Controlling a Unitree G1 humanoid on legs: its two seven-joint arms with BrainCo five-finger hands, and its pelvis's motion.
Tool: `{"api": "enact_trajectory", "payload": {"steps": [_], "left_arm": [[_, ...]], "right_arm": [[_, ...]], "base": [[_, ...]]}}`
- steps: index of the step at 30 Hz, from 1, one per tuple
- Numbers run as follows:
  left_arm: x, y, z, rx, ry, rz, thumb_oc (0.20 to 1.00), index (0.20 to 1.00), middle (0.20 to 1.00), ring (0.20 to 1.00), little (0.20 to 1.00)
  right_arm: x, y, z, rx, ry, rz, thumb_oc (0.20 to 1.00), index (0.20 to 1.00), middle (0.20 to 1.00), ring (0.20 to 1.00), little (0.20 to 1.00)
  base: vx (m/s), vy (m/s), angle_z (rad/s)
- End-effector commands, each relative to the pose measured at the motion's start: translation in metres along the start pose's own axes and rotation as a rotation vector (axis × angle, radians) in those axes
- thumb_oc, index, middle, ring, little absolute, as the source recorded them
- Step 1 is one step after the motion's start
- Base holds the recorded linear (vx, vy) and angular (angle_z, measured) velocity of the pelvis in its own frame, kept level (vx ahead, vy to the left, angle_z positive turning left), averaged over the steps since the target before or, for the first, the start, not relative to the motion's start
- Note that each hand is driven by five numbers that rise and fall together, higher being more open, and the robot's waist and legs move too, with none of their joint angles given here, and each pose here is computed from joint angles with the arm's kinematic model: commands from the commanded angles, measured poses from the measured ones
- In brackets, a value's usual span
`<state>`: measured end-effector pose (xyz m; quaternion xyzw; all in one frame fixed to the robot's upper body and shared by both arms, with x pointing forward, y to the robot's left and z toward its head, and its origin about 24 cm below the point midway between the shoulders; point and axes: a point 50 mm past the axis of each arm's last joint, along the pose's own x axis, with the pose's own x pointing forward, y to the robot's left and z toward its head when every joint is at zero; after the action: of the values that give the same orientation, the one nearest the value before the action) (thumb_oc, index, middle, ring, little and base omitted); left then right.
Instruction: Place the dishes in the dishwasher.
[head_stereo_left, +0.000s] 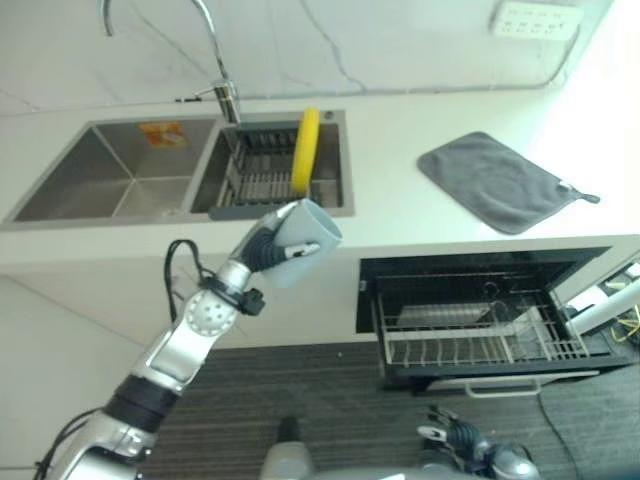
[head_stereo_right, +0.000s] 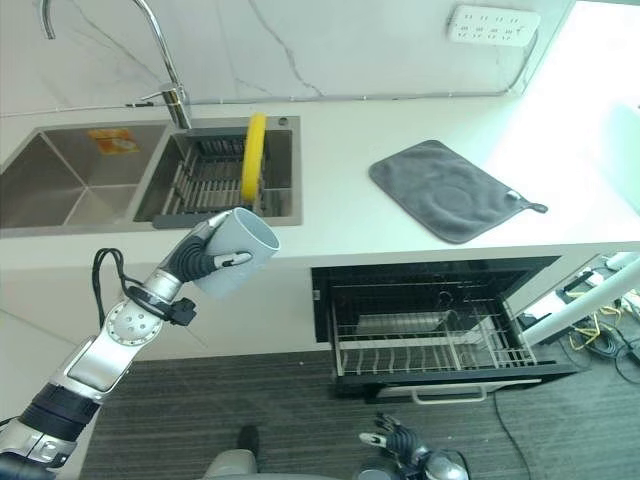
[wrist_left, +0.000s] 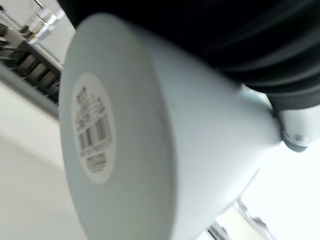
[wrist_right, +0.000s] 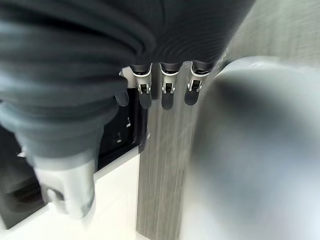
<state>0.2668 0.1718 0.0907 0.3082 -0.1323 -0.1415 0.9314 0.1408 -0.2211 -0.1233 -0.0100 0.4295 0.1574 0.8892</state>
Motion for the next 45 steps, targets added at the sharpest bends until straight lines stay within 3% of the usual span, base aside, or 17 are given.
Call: {"api": "enact_trajectory", "payload": {"steps": [1, 8, 20, 27, 31, 33, 37, 45], "left_arm": [[0.023, 0.026, 0.049, 0.066, -0.291, 0.055, 0.200, 0.200, 0.200, 0.200, 0.200], [0.010, 0.026, 0.045, 0.083, -0.261, 0.041, 0.200, 0.200, 0.200, 0.200, 0.200], [0.002, 0.027, 0.040, 0.074, -0.240, 0.049, 0.200, 0.200, 0.200, 0.200, 0.200], [0.003, 0.030, 0.036, 0.035, -0.224, 0.084, 0.200, 0.200, 0.200, 0.200, 0.200], [0.004, 0.035, 0.031, -0.014, -0.198, 0.137, 0.200, 0.200, 0.200, 0.200, 0.200], [0.004, 0.041, 0.019, -0.135, -0.159, 0.193, 0.200, 0.200, 0.200, 0.200, 0.200], [0.000, 0.038, -0.001, -0.306, -0.095, 0.263, 0.200, 0.200, 0.200, 0.200, 0.200], [0.001, 0.016, -0.021, -0.472, -0.034, 0.296, 0.200, 0.200, 0.200, 0.200, 0.200]], "right_arm": [[0.002, 0.004, 0.005, 0.102, -0.039, 0.018, 1.000, 1.000, 1.000, 1.000, 1.000], [0.007, 0.005, -0.001, 0.146, -0.003, -0.002, 1.000, 1.000, 1.000, 1.000, 1.000], [0.012, 0.021, -0.007, 0.216, 0.012, 0.125, 1.000, 1.000, 1.000, 1.000, 1.000], [-0.001, -0.003, -0.030, 0.401, 0.053, -0.131, 1.000, 1.000, 1.000, 1.000, 1.000], [-0.012, -0.012, -0.027, 0.394, -0.012, -0.196, 1.000, 1.000, 1.000, 1.000, 1.000], [-0.022, -0.014, -0.017, 0.347, -0.096, -0.218, 1.000, 1.000, 1.000, 1.000, 1.000], [-0.036, -0.009, -0.006, 0.337, -0.180, -0.124, 1.000, 1.000, 1.000, 1.000, 1.000], [-0.059, 0.009, 0.050, 0.234, -0.400, 0.252, 1.000, 1.000, 1.000, 1.000, 1.000]], "base": [[-0.13, -0.253, 0.84], [-0.01, -0.066, 0.18], [0.00, -0.024, -0.04], [0.01, -0.009, -0.14], [-0.04, 0.022, -0.27], [-0.13, 0.043, -0.55], [-0.08, 0.022, -0.52], [-0.06, -0.031, -0.33]]}}
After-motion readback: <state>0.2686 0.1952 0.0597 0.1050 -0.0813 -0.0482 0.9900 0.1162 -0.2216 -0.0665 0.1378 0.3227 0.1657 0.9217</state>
